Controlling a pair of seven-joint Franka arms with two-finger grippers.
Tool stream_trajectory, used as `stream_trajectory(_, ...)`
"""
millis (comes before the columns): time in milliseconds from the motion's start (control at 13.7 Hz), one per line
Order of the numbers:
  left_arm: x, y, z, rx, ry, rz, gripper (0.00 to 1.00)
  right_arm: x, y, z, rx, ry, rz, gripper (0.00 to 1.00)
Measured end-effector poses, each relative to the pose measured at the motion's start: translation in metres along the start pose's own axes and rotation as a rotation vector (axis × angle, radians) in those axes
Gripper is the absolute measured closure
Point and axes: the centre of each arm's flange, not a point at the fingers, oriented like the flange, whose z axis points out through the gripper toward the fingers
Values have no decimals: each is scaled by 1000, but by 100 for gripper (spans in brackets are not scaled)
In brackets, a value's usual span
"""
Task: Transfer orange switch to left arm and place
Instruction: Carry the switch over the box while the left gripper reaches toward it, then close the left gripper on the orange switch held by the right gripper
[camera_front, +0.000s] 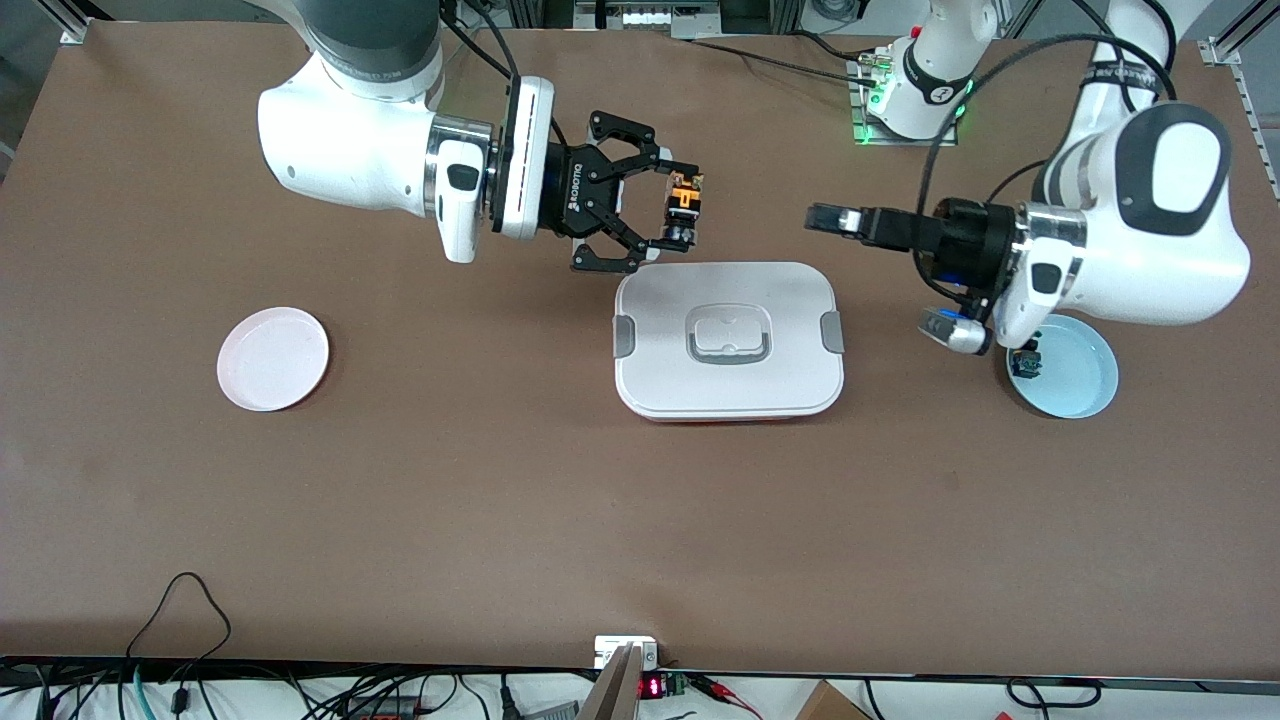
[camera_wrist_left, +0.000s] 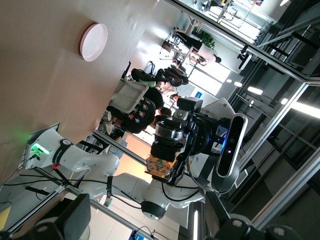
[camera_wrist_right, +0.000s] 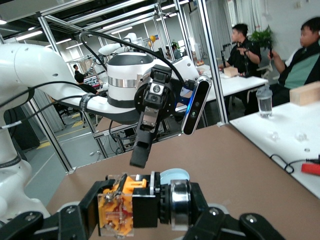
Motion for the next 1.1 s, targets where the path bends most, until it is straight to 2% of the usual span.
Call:
stream_trajectory(146,-6,6,28,8,27,0,0,-8,3,7,10,51,-34,28)
stream_trajectory(439,-9,9,54,11,54,5,0,-15,-5,29,25,202,-51,28)
stream_trajectory(658,-8,9,53,10,57,5,0,-14,-5,28,22,223,-48,28)
stream_trajectory(804,-8,9,53,10,57,5,7,-14,-5,28,21,225,-47,28)
stream_trajectory(877,-9,9,53,10,57,6,16,-14,-5,28,21,225,-47,28)
stream_trajectory(1096,-11,11,54,12,57,11,16,-14,-5,29,22,225,-48,28)
